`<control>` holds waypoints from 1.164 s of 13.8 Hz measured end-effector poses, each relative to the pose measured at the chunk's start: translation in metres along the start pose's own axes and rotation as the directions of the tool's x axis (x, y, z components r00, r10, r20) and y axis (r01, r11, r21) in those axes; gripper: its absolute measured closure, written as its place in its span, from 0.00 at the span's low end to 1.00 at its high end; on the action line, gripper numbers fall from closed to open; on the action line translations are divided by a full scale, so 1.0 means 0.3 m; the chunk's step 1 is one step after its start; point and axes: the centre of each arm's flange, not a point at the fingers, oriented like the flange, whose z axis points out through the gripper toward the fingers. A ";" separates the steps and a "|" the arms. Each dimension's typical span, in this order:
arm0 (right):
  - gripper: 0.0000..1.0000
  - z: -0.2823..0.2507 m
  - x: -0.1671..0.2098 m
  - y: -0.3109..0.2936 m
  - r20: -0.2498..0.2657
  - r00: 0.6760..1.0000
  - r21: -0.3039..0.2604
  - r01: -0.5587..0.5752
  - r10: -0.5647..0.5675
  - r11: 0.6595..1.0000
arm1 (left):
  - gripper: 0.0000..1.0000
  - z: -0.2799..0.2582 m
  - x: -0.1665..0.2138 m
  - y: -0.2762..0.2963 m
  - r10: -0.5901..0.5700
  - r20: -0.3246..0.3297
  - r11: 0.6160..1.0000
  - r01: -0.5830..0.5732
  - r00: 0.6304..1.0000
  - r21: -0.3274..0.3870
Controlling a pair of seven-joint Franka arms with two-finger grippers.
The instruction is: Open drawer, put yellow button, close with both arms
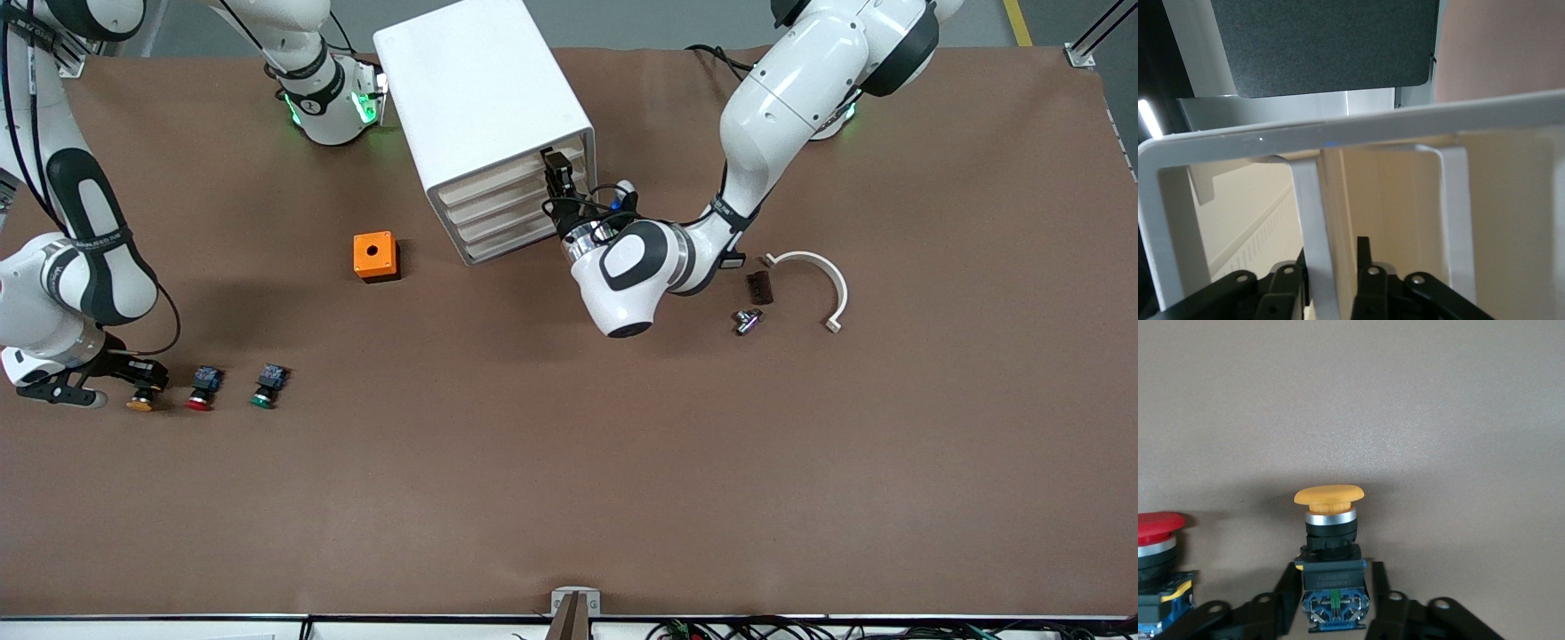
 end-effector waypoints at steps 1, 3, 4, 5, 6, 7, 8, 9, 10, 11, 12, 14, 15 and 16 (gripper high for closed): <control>0.59 0.000 0.000 0.000 0.000 1.000 0.000 -0.001 0.001 1.000 | 0.87 -0.001 -0.002 -0.002 0.011 0.004 1.000 -0.011 1.000 0.003; 0.59 -0.001 0.001 0.000 0.001 1.000 0.001 -0.001 0.001 1.000 | 0.90 -0.003 -0.003 -0.004 0.014 0.009 1.000 -0.014 1.000 0.006; 0.59 -0.001 0.002 -0.001 0.005 1.000 0.003 -0.001 0.001 1.000 | 0.90 -0.004 -0.003 -0.003 0.013 0.010 1.000 -0.013 1.000 0.006; 0.59 -0.006 0.006 -0.007 0.018 1.000 0.009 -0.001 0.001 1.000 | 0.91 -0.005 -0.003 -0.004 0.005 0.010 1.000 -0.005 1.000 0.007; 0.59 -0.020 0.014 -0.017 0.049 0.999 0.021 -0.011 0.010 1.000 | 0.91 -0.005 -0.002 -0.003 0.003 0.010 1.000 -0.003 1.000 0.007; 0.59 -0.053 0.031 -0.033 0.092 0.995 0.035 -0.033 0.030 0.999 | 0.91 -0.006 -0.002 -0.003 0.002 0.011 1.000 -0.002 1.000 0.007; 0.59 -0.105 0.055 -0.058 0.132 0.990 0.045 -0.053 0.046 0.998 | 0.91 -0.008 -0.001 -0.002 0.001 0.012 1.000 -0.001 1.000 0.007; 0.59 -0.172 0.084 -0.094 0.163 0.984 0.050 -0.074 0.065 0.996 | 0.91 -0.014 0.001 0.000 0.000 0.016 1.000 0.000 1.000 0.007; 0.59 -0.250 0.110 -0.144 0.184 0.979 0.049 -0.101 0.090 0.994 | 0.91 -0.027 0.007 0.001 -0.003 0.022 1.000 0.002 1.000 0.008; 0.59 -0.325 0.127 -0.204 0.197 0.973 0.045 -0.129 0.118 0.991 | 0.91 -0.047 0.014 0.003 -0.005 0.031 1.000 0.005 1.000 0.007; 0.59 -0.390 0.138 -0.272 0.204 0.968 0.038 -0.158 0.148 0.987 | 0.91 -0.074 0.023 0.004 -0.007 0.043 1.000 0.007 0.999 0.005; 0.59 -0.513 0.148 -0.410 0.203 0.958 0.033 -0.214 0.203 0.976 | 0.91 -0.150 0.049 0.005 -0.010 0.077 1.000 0.010 0.997 -0.001; 0.59 -0.576 0.144 -0.469 0.211 0.950 0.048 -0.244 0.229 0.969 | 0.91 -0.196 0.065 0.005 -0.011 0.101 1.000 0.012 0.995 -0.005; 0.59 -0.651 0.135 -0.526 0.221 0.941 0.066 -0.275 0.255 0.959 | 0.91 -0.249 0.085 0.007 -0.012 0.129 1.000 0.014 0.992 -0.011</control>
